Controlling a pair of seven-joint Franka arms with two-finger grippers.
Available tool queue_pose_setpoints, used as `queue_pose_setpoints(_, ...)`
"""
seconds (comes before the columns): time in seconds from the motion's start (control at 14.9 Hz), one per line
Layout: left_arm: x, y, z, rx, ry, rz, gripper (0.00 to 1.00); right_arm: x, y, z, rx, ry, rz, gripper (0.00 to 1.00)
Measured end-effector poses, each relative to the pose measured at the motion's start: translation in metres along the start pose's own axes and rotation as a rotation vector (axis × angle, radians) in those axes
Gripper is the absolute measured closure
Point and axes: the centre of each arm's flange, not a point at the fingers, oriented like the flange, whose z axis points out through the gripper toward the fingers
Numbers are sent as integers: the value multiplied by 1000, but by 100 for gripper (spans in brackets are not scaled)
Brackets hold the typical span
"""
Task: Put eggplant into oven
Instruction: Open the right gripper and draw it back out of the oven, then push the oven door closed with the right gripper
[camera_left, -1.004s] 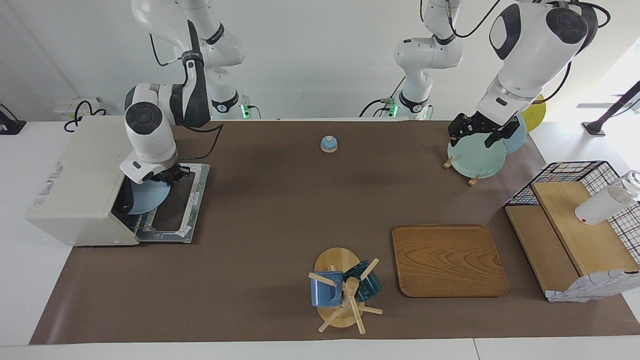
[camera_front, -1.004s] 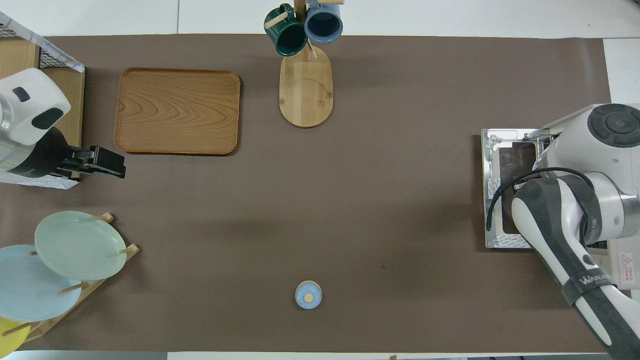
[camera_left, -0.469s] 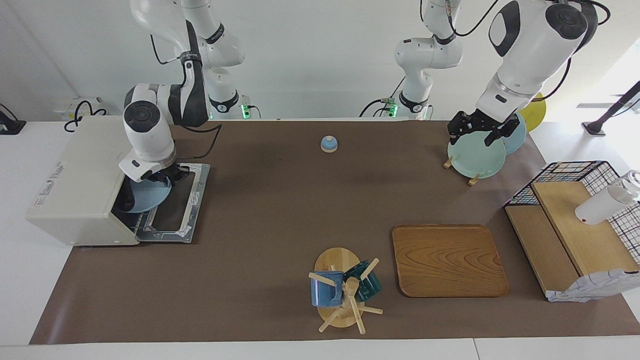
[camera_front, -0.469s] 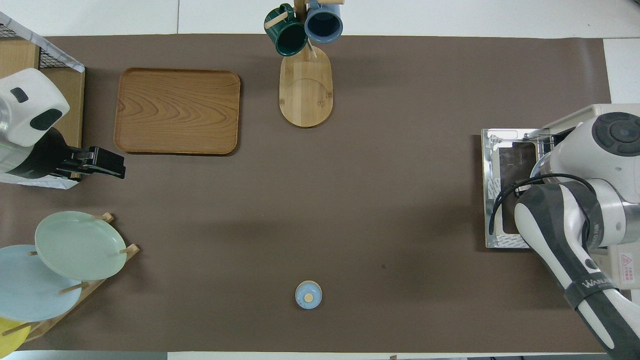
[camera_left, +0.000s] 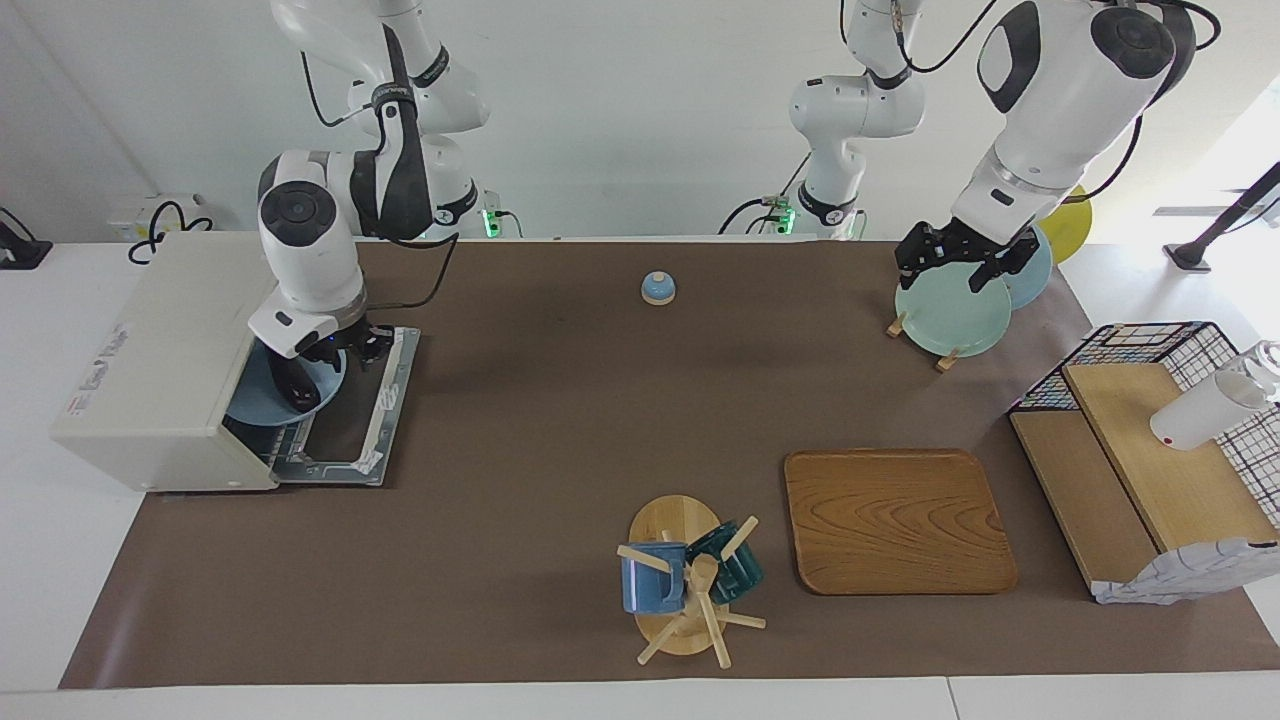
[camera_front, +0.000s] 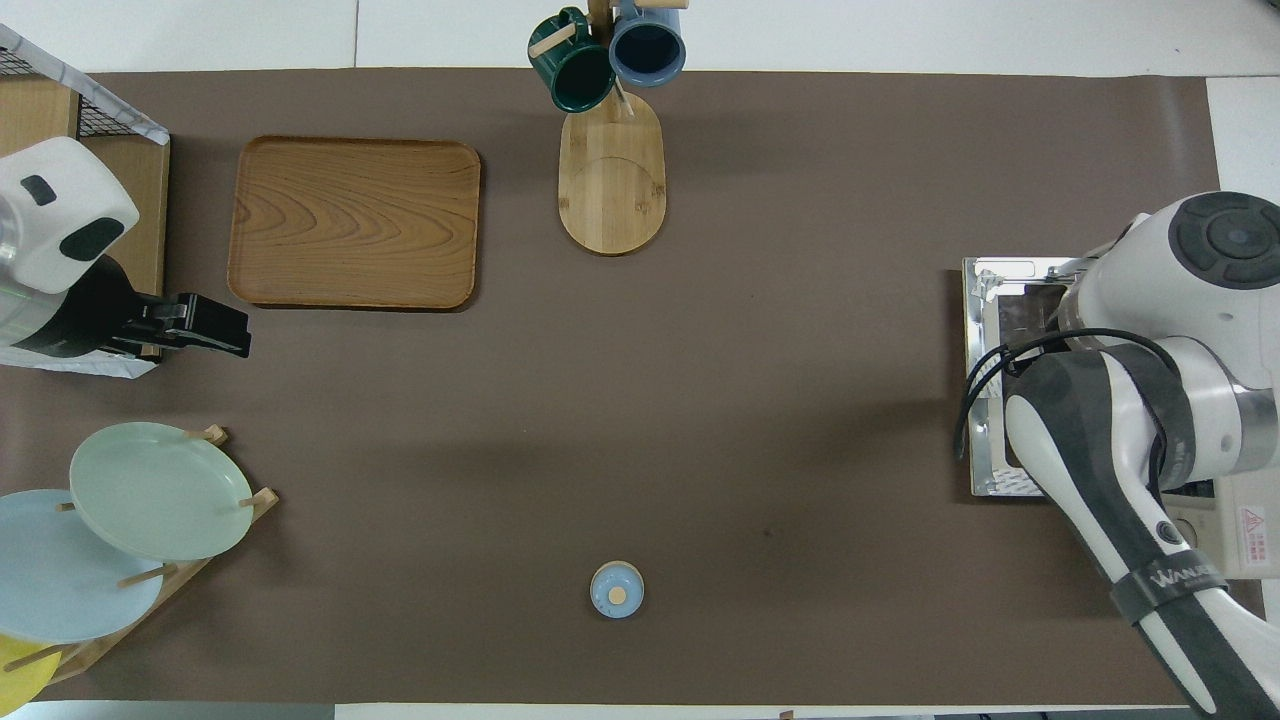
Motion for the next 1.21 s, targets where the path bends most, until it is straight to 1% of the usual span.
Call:
queue_pose_setpoints(0.07, 0, 0, 0, 0, 0, 0, 0, 4, -15, 1, 3, 27, 15, 91)
queue_pose_setpoints(0.13, 0, 0, 0, 0, 0, 0, 0, 9, -30, 7, 6, 50, 32, 99)
queue_pose_setpoints(0.27, 0, 0, 0, 0, 0, 0, 0, 18, -54, 33, 10, 61, 58, 99)
queue_pose_setpoints(0.4, 0, -1, 0, 0, 0, -2, 0, 24, -63, 65, 9, 32, 61, 99)
queue_pose_setpoints(0.54, 0, -2, 0, 0, 1, -4, 0, 25, -62, 83, 7, 3, 64, 99)
queue_pose_setpoints(0.8, 0, -7, -1, -1, 2, -12, 0, 20, -62, 93, -1, -20, 59, 99)
queue_pose_setpoints(1.0, 0, -7, -1, -1, 2, -13, 0, 18, -61, 95, -20, -24, 45, 99)
queue_pose_setpoints(1.21, 0, -7, -1, -1, 2, -13, 0, 16, -60, 97, -22, -29, 44, 99)
